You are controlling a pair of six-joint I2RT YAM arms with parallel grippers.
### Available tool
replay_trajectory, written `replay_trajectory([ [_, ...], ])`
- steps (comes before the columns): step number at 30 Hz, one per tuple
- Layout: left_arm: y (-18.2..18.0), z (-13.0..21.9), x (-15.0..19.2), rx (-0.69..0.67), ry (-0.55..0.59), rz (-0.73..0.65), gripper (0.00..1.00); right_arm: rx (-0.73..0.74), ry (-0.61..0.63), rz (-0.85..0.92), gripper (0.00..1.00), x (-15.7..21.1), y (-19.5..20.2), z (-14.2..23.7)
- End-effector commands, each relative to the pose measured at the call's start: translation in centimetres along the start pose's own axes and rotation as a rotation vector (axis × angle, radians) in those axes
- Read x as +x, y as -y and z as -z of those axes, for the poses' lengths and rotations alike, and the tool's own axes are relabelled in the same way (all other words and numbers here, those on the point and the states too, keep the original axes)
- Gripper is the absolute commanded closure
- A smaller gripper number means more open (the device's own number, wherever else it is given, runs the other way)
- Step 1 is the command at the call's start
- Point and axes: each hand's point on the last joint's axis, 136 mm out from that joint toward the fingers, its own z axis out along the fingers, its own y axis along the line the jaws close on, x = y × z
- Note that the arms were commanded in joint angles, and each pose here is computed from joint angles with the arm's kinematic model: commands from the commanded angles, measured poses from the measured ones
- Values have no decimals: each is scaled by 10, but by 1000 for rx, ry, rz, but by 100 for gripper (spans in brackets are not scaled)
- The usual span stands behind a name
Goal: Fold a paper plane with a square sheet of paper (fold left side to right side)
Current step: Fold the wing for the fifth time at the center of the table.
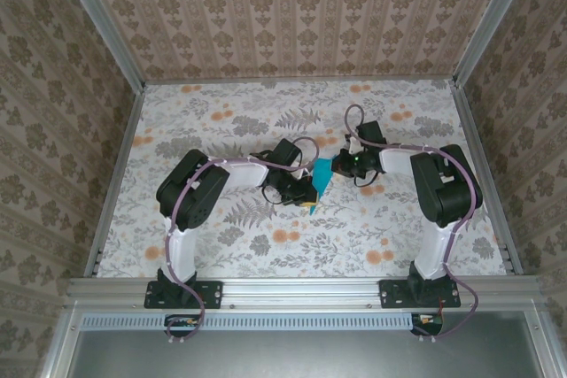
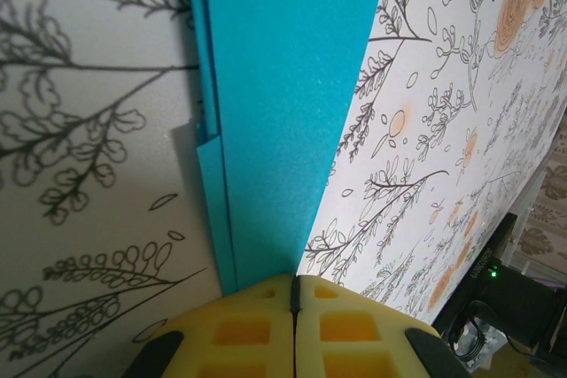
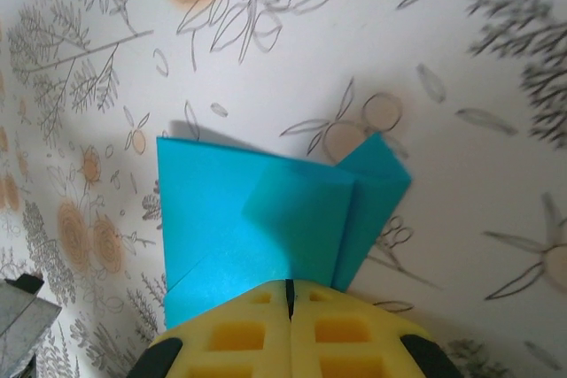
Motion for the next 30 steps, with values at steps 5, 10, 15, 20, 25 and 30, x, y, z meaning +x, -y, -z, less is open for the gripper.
replay_trajectory([
  [5, -47, -14, 35, -149, -114, 111, 94, 91, 80, -6, 93, -32, 30, 1],
  [10, -48, -14, 36, -151, -115, 112, 94, 91, 81, -13, 93, -38, 34, -1],
  [15, -48, -14, 36, -151, -116, 116, 94, 85, 95, -21, 93, -47, 36, 1],
  [20, -48, -14, 36, -151, -115, 117, 94, 76, 98, -29, 92, -54, 37, 0],
  [25, -49, -15, 37, -151, -115, 117, 94, 75, 108, -42, 92, -63, 40, 1],
  [30, -49, -15, 37, -151, -115, 119, 94, 78, 110, -47, 92, -69, 44, 0],
])
